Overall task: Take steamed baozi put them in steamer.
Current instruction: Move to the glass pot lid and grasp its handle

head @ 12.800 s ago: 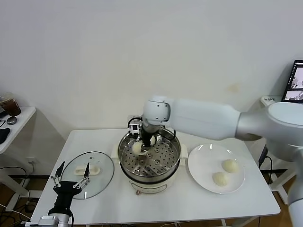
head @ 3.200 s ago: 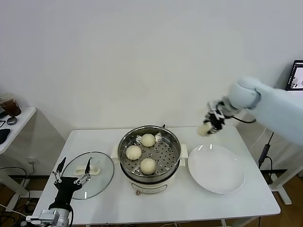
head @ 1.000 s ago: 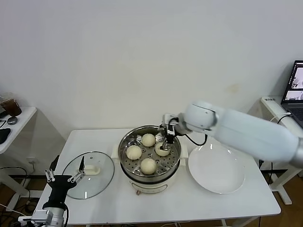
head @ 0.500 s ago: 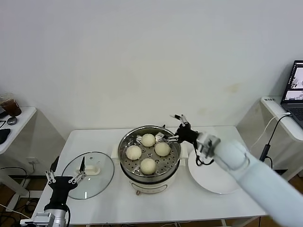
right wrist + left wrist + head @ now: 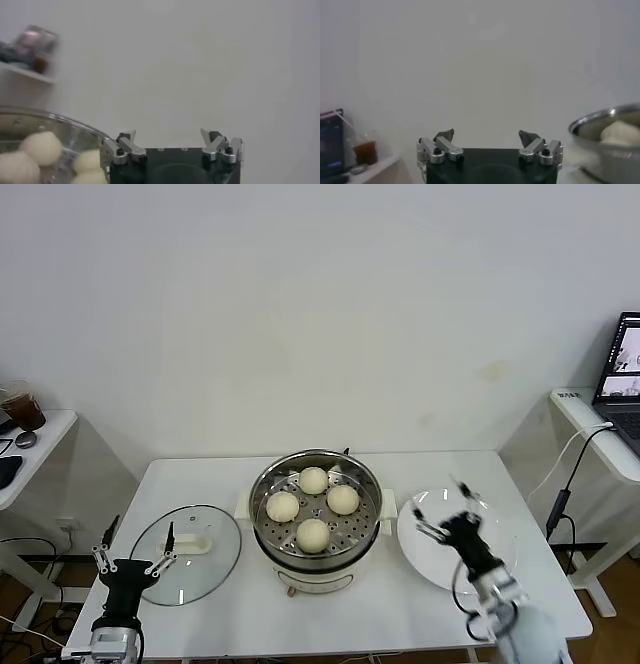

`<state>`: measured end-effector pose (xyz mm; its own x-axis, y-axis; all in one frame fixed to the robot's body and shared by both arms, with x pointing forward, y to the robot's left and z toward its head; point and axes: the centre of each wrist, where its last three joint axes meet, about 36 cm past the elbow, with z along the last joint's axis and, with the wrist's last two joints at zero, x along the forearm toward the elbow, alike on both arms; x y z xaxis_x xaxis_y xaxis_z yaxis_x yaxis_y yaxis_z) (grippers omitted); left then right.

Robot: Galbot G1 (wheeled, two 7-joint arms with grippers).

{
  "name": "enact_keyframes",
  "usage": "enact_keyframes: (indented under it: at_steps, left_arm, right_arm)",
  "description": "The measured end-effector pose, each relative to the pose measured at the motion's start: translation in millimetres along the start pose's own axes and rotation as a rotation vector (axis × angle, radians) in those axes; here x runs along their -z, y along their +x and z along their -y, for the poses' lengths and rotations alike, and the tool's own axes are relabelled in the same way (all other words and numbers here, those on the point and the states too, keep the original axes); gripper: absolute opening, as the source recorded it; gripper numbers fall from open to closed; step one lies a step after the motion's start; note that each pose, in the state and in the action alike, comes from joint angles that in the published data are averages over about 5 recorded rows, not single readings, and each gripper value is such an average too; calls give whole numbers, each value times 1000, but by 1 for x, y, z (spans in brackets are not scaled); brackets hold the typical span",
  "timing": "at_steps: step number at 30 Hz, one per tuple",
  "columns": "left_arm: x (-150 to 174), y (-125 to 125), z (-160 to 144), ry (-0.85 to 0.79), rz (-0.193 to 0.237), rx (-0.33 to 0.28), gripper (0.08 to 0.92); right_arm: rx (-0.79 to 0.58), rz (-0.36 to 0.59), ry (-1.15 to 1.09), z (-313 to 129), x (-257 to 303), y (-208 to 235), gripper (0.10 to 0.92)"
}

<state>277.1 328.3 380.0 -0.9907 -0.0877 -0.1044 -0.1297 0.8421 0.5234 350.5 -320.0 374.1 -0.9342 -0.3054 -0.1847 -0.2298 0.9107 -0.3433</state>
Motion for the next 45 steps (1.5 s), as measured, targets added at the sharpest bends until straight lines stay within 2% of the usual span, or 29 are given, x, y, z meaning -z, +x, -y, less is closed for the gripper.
enact_keyframes:
  at_steps: [7, 13, 18, 25, 32, 45]
  left_arm:
    - [-48, 1, -11, -426, -5, -79, 823]
    - [-87, -4, -20, -736, 48, -180, 823]
    - [-109, -16, -25, -906, 95, -252, 823]
    - [-129, -37, -24, -1025, 143, -306, 823]
    - [-139, -58, -21, -1084, 172, -326, 823]
    - [-154, -95, -16, -1133, 173, -345, 823]
  right_arm:
    - [-167, -120, -44, -2, -13, 65, 823]
    - [-254, -209, -79, -5, -18, 97, 823]
    - [-285, -255, -98, -10, -17, 113, 823]
    - [-299, -299, -124, -20, -17, 124, 823]
    - [-283, -327, -131, -29, -20, 130, 823]
    - [-259, -354, -129, -43, -26, 137, 823]
